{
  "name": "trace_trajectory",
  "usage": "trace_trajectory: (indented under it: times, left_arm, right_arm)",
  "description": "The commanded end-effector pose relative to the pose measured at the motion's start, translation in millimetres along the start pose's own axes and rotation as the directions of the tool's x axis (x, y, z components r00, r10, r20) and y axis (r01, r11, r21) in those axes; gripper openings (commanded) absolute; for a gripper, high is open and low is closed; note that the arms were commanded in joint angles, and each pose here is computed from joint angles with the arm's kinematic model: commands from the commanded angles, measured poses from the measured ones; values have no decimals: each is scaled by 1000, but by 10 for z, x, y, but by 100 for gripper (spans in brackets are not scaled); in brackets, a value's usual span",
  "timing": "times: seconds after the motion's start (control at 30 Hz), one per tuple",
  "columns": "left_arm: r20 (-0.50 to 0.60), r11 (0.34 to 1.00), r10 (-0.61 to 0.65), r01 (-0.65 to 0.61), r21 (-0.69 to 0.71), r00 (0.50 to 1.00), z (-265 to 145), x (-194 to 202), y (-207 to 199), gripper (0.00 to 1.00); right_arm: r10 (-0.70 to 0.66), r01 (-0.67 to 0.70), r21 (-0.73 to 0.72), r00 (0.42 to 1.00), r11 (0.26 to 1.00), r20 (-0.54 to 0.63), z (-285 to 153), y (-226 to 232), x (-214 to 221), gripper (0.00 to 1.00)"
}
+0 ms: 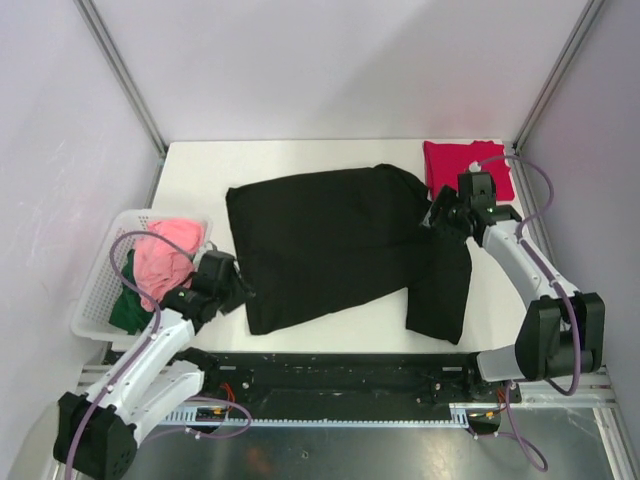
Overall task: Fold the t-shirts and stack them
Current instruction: Flatten out the tshirt
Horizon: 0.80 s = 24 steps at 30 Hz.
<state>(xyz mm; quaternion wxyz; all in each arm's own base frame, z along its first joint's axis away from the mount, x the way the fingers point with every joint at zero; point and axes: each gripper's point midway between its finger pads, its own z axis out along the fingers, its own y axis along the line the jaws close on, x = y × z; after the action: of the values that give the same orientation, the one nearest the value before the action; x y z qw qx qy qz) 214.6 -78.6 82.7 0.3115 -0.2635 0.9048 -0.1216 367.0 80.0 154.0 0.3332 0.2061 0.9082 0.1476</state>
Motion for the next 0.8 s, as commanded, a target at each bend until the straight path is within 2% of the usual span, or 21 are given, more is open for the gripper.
trace_trajectory:
  times: [0.0,0.27,0.43,0.77]
  left_arm:
    - [8,994,-96,96,-55,995,17,217,129,47]
    - [-68,989,-98,90,-114,993,73,589,284,43]
    - [-60,980,-114,102,-173,992,76,629,396,38]
    - [-81,966,-133,111,-234,988,116,738,518,38]
  right_arm:
    - [16,-16,-12,1000,1000,-26,-146,-103,231,65]
    - [40,-40,0,997,999,-72,-163,-253,512,64]
    - [44,-44,5,996,999,-73,-179,-287,541,64]
    - [52,-50,27,996,998,-69,-182,-367,563,64]
